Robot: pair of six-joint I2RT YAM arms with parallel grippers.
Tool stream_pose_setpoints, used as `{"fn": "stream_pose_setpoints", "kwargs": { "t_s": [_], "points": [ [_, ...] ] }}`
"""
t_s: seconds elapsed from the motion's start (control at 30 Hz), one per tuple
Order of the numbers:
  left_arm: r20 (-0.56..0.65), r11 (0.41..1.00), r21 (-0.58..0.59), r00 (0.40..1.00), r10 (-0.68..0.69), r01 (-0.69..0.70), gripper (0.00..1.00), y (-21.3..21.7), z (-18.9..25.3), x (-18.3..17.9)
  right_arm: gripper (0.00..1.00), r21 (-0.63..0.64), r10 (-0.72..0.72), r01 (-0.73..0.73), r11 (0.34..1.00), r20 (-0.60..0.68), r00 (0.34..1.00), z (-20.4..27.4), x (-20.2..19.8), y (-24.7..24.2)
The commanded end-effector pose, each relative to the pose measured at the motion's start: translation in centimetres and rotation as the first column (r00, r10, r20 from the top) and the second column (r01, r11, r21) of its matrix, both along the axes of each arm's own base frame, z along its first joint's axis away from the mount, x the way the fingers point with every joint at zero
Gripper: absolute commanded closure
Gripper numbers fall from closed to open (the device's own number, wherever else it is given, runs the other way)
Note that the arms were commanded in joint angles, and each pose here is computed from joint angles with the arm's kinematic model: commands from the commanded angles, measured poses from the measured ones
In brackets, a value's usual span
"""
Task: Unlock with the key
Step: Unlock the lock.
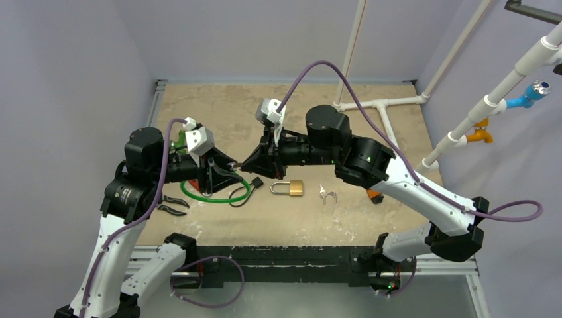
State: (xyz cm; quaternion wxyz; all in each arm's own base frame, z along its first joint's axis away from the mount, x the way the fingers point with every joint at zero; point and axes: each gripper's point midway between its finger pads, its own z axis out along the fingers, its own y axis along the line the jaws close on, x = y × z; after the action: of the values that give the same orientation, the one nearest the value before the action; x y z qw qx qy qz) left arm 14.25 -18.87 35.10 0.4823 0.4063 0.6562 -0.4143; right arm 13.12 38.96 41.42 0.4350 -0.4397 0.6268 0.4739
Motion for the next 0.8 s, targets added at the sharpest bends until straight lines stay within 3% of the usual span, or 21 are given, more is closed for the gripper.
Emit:
{"fn": "stream_pose_setpoints", "kwargs": {
  "t_s": [0.0, 0.3, 0.77],
  "points": [
    [0.113, 0.999, -0.038, 0.993, -0.024, 0.028, 1.00, -0.1, 2.9, -0.5, 0.91, 0.045, -0.007, 0.005, 0.999, 0.041, 0.999, 2.1, 0.2, -0.1],
    [0.116, 0.999, -0.043, 0.993, -0.028, 0.034, 1.00, -0.1, 3.0, -0.6, 1.00, 0.032, -0.004, 0.003, 0.999, 0.036, 0.999, 1.4, 0.5, 0.5],
    [0.119, 0.997, -0.051, 0.992, -0.046, 0.053, 1.00, -0.3, 3.2, -0.9, 1.00, 0.043, 0.027, -0.028, 0.999, 0.027, 0.999, 1.3, 0.4, 1.4]
  ]
}}
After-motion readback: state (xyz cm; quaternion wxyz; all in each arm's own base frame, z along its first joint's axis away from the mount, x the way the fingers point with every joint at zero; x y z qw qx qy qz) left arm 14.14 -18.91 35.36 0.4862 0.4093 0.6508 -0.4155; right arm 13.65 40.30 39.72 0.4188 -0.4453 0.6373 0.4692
